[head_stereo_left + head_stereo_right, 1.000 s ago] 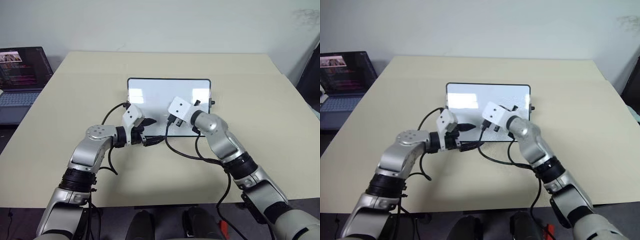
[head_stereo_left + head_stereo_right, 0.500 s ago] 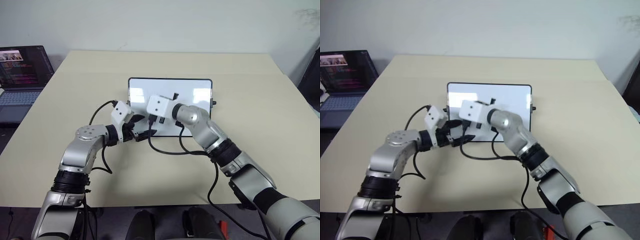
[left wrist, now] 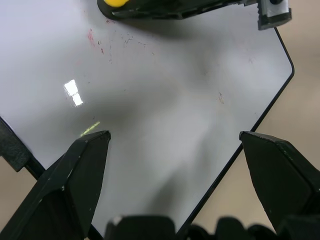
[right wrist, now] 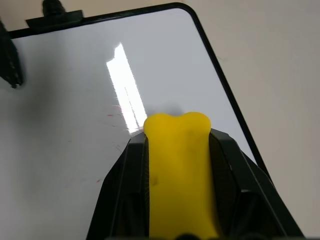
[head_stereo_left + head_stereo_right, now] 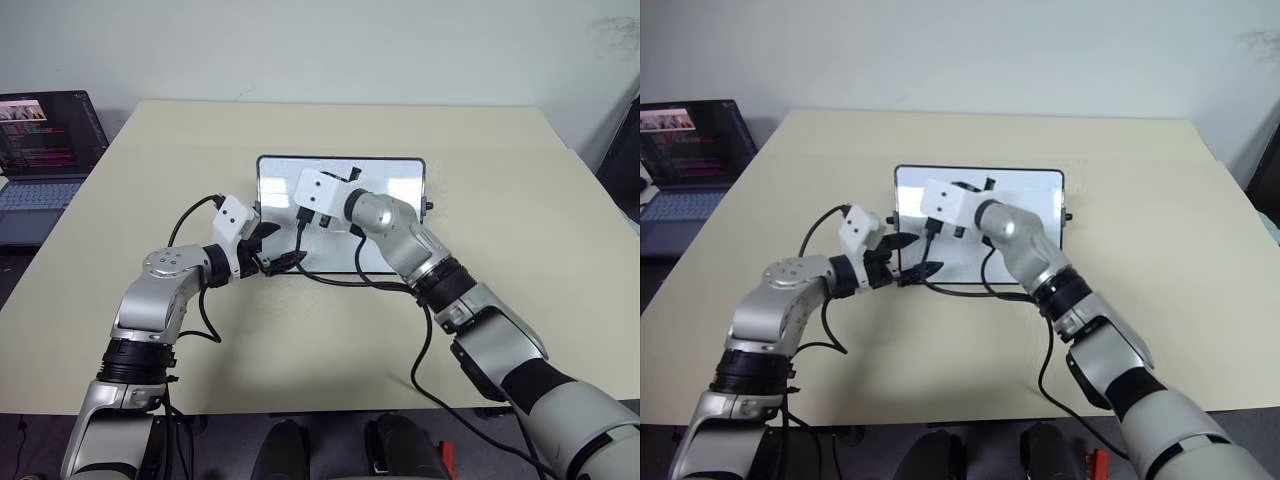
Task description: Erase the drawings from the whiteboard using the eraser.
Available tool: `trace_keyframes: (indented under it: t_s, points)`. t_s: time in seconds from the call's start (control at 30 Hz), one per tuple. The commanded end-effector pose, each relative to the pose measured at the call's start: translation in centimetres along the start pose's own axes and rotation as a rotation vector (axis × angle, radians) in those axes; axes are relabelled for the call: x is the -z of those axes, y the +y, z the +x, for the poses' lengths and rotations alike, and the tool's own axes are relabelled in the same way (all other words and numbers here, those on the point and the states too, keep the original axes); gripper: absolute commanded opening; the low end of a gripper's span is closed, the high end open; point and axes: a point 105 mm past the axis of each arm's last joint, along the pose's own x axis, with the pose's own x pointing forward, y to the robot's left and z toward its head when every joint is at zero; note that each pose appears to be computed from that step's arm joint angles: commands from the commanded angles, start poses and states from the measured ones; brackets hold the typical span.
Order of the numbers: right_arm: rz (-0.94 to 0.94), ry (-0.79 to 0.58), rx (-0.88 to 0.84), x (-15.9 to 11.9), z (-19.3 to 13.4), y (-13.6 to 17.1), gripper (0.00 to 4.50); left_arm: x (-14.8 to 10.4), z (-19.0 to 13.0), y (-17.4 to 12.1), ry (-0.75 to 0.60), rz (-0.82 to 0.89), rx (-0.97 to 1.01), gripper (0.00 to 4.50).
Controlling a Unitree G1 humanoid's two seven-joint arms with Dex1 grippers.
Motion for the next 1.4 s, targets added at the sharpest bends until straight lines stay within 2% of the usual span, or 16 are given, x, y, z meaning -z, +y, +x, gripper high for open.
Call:
trace_keyframes:
  t_s: [0.03, 0.33, 0.5, 0.6, 0.67, 0.83, 1.03, 1.1, 1.23, 1.4]
  points:
    - [0.004, 0.066, -0.1, 2.0, -0.5, 2.1, 1.25, -1.5, 0.0, -0.4, -0.039, 0.046, 0.017, 4.5]
    - [0.062, 0.164, -0.153, 5.5, -3.1, 2.7, 1.25, -1.9, 0.5, -0.8, -0.043, 0.055, 0.058, 4.5]
    - [0.287, 0.021, -0.046, 2.6, -4.8, 0.6, 1.25, -2.6, 1.0, -1.4, -0.063, 0.07, 0.109, 4.5]
    - [0.427, -0.061, 0.013, 1.2, -7.2, -0.8, 1.25, -3.7, 1.3, -2.0, -0.099, 0.095, 0.146, 4.5]
    - [0.5, -0.076, 0.064, 1.3, -9.5, -1.6, 1.25, -4.7, 1.6, -2.7, -0.126, 0.115, 0.181, 4.5]
    - [0.704, -0.018, 0.208, 4.1, -15.2, -1.8, 1.25, -6.6, 3.1, -6.1, -0.175, 0.178, 0.348, 4.5]
    - [0.816, 0.188, 0.329, 9.3, -19.9, 0.6, 1.25, -7.8, 5.4, -9.4, -0.21, 0.261, 0.5, 4.5]
    - [0.855, 0.285, 0.392, 11.8, -21.1, 1.4, 1.25, -8.1, 6.6, -10.8, -0.219, 0.284, 0.551, 4.5]
    - [0.926, 0.373, 0.501, 15.2, -21.9, 1.7, 1.25, -7.6, 8.5, -12.8, -0.205, 0.353, 0.618, 4.5]
    - [0.976, 0.387, 0.561, 17.0, -21.4, 1.2, 1.25, -7.2, 9.9, -13.7, -0.211, 0.359, 0.644, 4.5]
